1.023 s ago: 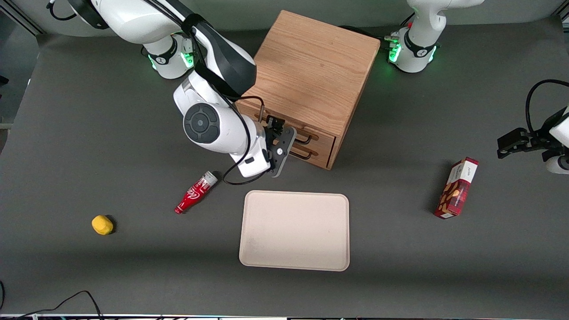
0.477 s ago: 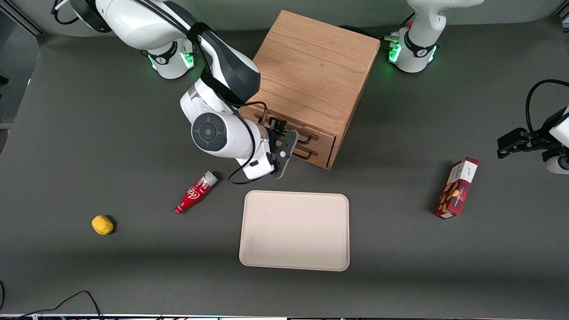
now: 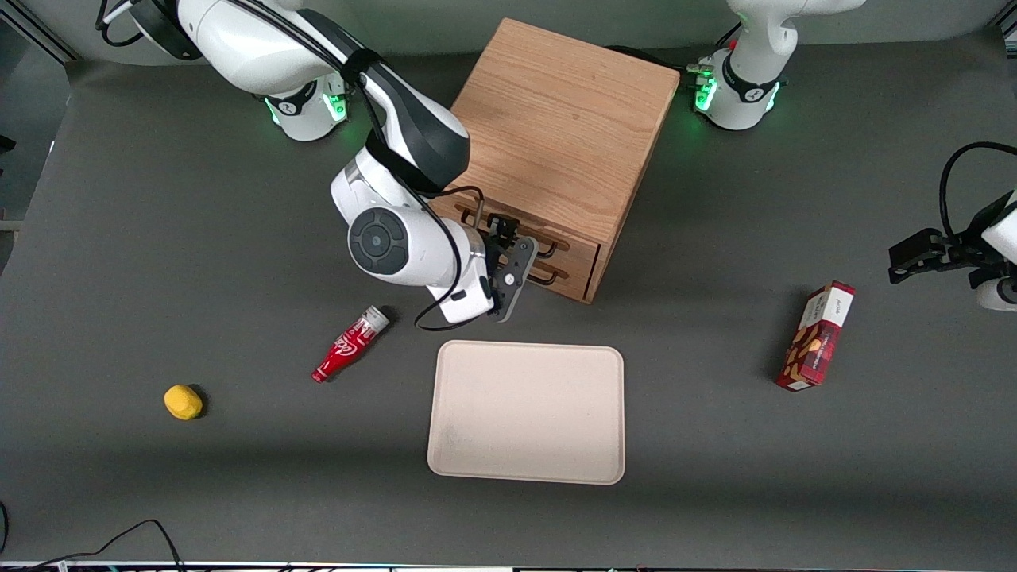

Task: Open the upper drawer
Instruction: 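Pull the upper drawer outward by its handle with the right gripper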

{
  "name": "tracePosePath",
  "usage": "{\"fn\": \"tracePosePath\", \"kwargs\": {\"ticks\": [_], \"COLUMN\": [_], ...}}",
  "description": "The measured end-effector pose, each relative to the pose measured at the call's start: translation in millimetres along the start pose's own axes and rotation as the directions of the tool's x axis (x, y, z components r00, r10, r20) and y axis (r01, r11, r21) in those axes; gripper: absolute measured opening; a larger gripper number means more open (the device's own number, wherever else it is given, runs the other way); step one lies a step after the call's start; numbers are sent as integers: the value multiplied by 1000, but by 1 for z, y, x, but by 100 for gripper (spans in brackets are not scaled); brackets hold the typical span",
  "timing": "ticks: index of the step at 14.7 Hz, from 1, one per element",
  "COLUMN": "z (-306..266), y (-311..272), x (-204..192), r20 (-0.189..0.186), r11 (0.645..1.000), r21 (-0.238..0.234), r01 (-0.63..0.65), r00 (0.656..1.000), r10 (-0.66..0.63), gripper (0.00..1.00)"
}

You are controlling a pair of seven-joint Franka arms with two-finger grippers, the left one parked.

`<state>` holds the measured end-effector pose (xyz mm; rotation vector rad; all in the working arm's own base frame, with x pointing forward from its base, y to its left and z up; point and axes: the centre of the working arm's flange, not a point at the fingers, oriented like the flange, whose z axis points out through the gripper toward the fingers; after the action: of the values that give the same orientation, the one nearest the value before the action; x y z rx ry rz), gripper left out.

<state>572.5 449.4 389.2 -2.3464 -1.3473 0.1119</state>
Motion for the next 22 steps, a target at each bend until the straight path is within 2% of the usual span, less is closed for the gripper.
{"fn": "tracePosePath", "kwargs": {"ticks": [4, 8, 14, 22], "z": [9, 4, -30, -67], "y": [12, 23, 58, 117], "x": [-1, -4, -12, -29], "r20": [10, 18, -9, -83], "r11": [1000, 996, 981, 942], "r21": [-29, -85, -195, -329], "r01": [2, 8, -19, -63], "r00": [1000, 1000, 1000, 996], "r10": [-2, -6, 17, 37], "gripper": [100, 100, 100, 100]}}
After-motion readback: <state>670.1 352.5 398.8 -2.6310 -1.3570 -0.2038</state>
